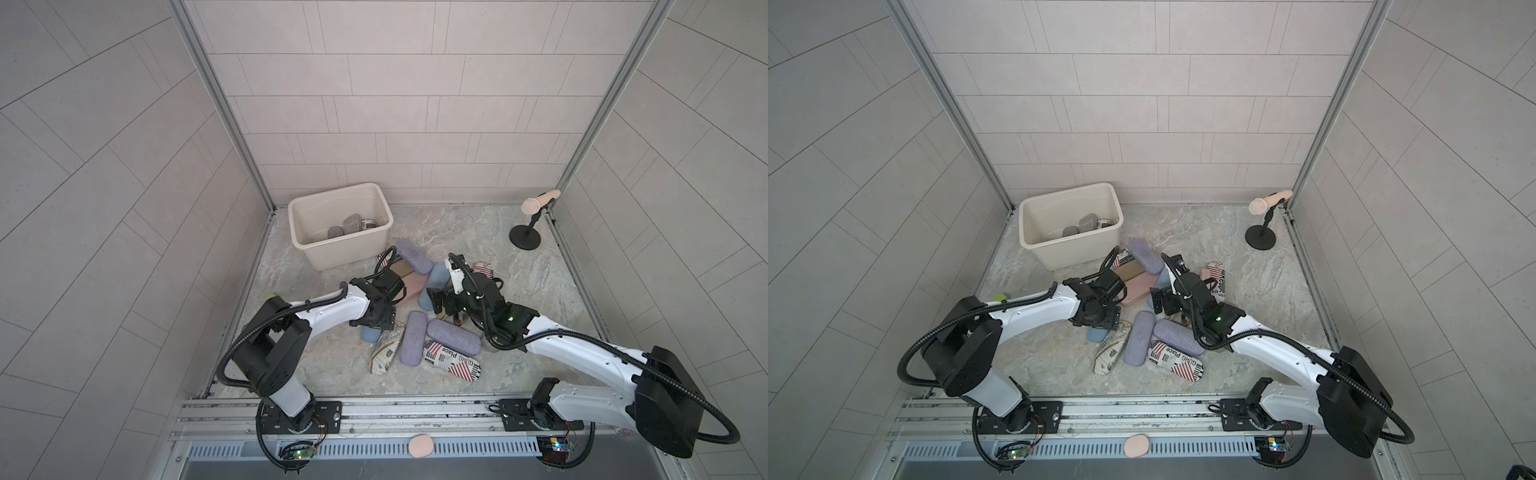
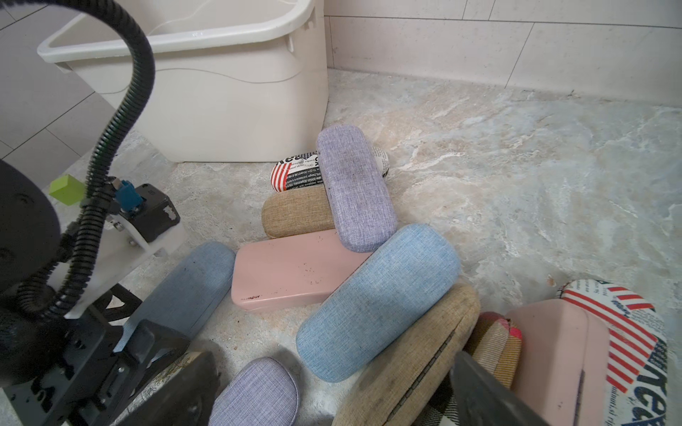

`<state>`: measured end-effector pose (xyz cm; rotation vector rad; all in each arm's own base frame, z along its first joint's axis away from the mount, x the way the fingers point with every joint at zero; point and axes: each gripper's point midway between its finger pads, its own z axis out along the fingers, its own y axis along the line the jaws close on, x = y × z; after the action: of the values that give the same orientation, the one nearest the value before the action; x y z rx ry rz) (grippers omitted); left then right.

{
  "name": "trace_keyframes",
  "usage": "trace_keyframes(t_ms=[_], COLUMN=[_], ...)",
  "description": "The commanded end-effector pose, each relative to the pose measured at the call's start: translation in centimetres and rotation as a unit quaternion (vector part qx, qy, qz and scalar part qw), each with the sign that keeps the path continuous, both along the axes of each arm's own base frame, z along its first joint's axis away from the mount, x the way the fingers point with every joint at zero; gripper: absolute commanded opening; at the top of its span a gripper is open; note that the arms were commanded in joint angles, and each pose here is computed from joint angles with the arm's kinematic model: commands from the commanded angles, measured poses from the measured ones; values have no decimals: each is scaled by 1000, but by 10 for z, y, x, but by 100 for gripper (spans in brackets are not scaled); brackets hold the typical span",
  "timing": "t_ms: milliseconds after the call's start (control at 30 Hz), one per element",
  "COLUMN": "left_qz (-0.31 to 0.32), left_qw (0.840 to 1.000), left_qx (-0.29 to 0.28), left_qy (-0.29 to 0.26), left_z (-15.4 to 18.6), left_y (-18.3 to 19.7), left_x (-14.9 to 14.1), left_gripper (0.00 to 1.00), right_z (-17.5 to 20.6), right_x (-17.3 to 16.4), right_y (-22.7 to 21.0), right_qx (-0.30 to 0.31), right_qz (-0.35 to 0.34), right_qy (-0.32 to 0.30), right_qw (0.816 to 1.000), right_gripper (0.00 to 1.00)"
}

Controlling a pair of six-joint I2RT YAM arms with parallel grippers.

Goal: Put the glasses cases into the storage boxes
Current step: Pick up the glasses case at the center of the board.

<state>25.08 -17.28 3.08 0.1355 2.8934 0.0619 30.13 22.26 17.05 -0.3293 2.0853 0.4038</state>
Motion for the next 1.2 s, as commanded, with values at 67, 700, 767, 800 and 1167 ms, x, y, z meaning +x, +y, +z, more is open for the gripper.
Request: trace_keyframes(t_ms=[67,700,767,800,1167], left_qz=[36,58,58,58,51], left_qw=[999,996,996,995,980], left_qx=[12,24,18,15,-84], left_qy=[-33,-71,-72,-75,-172], left_z=[-7,25,28,31,106], left_y=[7,19,17,17,9], left_x=[9,15,15,16,20], left_gripper=[81,63,63,63,62], right_z=[3,4,6,6,14], right_x=[0,-2,-5,-8,-38], right_y=[-7,0,6,12,55], right_qx=[7,12,22,30,43], right_qz=[-16,3,20,38,159], right_qy=[-3,0,0,1,-3], right_qw=[1000,1000,1000,999,986], right_gripper=[100,97,96,96,96])
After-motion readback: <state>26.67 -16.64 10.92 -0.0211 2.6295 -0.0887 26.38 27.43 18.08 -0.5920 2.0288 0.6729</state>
